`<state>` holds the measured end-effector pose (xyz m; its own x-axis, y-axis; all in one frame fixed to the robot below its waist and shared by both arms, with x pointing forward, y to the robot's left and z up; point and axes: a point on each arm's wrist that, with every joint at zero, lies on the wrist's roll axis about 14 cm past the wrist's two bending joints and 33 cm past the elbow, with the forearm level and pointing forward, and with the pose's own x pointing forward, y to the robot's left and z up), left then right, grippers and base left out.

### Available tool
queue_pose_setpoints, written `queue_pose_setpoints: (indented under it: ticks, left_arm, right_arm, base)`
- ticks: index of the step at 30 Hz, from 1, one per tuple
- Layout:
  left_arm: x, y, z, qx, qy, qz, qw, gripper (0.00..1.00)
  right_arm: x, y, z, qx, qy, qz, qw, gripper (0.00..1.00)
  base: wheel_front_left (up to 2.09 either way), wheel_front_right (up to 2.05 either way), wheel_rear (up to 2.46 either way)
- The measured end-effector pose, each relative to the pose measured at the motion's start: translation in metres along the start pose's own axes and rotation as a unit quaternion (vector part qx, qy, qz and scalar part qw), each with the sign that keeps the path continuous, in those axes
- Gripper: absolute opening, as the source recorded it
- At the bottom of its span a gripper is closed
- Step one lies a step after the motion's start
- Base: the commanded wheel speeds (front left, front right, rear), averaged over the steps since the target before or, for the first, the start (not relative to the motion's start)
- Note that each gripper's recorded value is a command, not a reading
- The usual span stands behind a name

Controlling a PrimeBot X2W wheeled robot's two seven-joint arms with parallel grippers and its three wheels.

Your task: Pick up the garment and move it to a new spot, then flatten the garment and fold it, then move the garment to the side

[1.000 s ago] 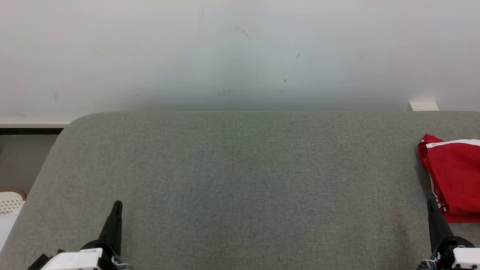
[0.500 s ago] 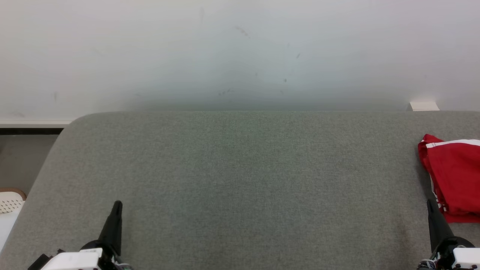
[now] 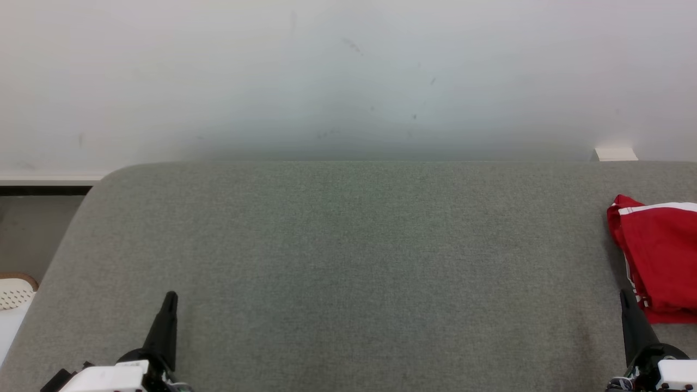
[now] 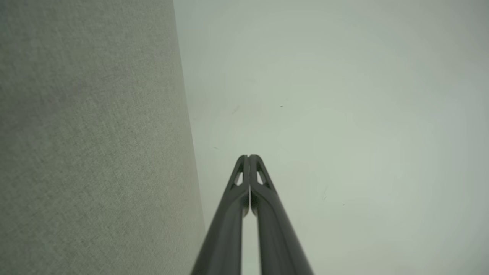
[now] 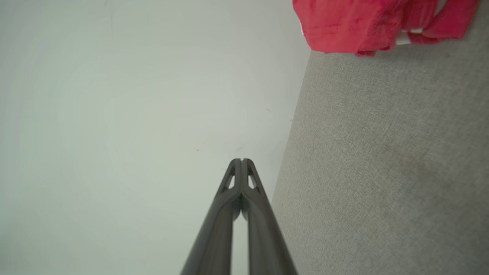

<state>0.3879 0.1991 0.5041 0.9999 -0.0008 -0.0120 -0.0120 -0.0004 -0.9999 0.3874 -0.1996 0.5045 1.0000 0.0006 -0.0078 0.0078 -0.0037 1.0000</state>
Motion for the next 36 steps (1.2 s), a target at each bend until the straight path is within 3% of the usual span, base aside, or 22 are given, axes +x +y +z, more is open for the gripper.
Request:
queue_pose_setpoints:
  ticks: [36]
  left_arm:
    - [0.0000, 0.0000, 0.0000, 0.000, 0.000, 0.000, 1.000, 0.00]
  right_arm:
    - [0.0000, 0.0000, 0.0000, 0.000, 0.000, 0.000, 1.000, 0.00]
  base:
    - [0.00, 0.00, 0.00]
